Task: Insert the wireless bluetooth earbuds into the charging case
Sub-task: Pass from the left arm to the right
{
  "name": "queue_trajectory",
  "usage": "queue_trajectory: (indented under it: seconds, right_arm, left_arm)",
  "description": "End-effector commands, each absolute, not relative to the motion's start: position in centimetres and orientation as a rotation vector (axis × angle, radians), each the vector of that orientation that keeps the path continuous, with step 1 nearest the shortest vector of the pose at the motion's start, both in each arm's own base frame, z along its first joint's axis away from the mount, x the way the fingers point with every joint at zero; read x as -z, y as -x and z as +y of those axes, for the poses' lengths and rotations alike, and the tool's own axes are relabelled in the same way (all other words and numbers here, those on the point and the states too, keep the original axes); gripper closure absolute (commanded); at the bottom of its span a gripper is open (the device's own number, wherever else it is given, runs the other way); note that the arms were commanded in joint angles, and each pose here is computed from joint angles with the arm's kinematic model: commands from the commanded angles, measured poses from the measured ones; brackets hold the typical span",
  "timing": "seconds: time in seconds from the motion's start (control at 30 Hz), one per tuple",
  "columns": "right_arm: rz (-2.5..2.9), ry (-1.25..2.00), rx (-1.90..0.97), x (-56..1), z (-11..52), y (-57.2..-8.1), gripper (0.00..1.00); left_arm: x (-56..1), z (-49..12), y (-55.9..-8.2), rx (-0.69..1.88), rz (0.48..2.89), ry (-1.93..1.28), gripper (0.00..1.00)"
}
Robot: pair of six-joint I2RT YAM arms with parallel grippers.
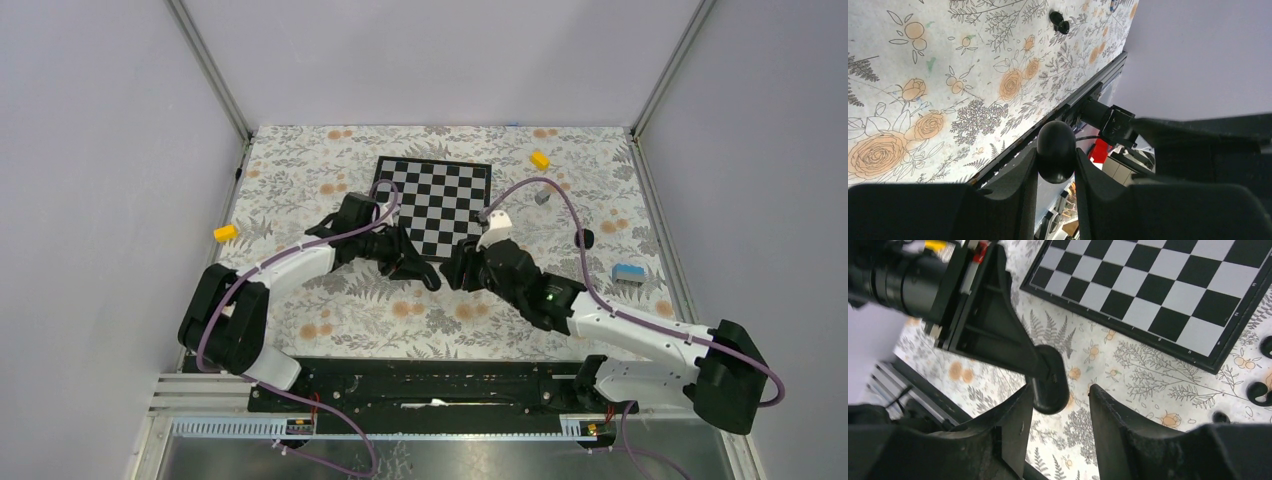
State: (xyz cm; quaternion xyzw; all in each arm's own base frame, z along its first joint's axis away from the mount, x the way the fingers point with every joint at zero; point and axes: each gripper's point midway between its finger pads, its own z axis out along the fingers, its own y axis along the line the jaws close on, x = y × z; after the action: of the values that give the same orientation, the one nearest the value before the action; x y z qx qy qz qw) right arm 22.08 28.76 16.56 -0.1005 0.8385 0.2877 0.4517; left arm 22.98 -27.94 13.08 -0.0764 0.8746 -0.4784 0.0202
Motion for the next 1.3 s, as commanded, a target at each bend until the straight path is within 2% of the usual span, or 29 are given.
queue_trajectory:
  seconds: [0.0, 0.1, 0.13, 0.23, 0.43, 0.67, 0.77, 0.83, 0.93, 1.27]
  right_arm:
    - [2.036, 0.093, -0.944, -19.0, 29.5, -23.1, 0.49]
    - [2.076, 0.155, -1.017, -18.5, 30.6, -22.7, 0.44]
    - [2.081, 0.165, -1.082, -18.7, 31.2, -22.4, 0.39]
    - [2.029, 0.135, -1.315, -19.7, 32.1, -21.6, 0.32]
    - [1.964, 0.099, -1.535, -20.9, 31.7, -21.6, 0.31]
    - [1.879, 0.090, -1.648, -21.8, 30.9, -20.9, 0.40]
    - [1.868, 0.127, -1.700, -22.1, 31.2, -20.3, 0.31]
    - [1.849, 0.142, -1.738, -22.4, 31.3, -19.8, 0.29]
    - [1.831, 0.172, -1.779, -22.7, 31.5, -19.3, 0.31]
    - [1.706, 0.147, -1.970, -24.5, 31.3, -18.9, 0.47]
  left_arm:
    - [-14.5, -27.4, -23.5, 1.561, 2.656, 0.233, 1.00]
    - [-15.6, -27.2, -23.6, 1.663, 2.573, 0.178, 1.00]
    - [-16.1, -27.3, -23.3, 1.698, 2.543, 0.138, 1.00]
    - [-17.3, -27.3, -22.8, 1.734, 2.483, -0.007, 1.00]
    - [-19.2, -27.2, -22.2, 1.760, 2.379, -0.208, 1.00]
    - [-21.3, -27.2, -21.4, 1.841, 2.251, -0.339, 1.00]
    - [-22.2, -27.2, -21.1, 1.865, 2.186, -0.388, 1.00]
    - [-22.8, -27.3, -21.0, 1.878, 2.151, -0.420, 1.00]
    - [-23.5, -27.2, -20.6, 1.896, 2.108, -0.472, 1.00]
    - [-24.5, -27.1, -19.6, 1.941, 2.044, -0.574, 1.00]
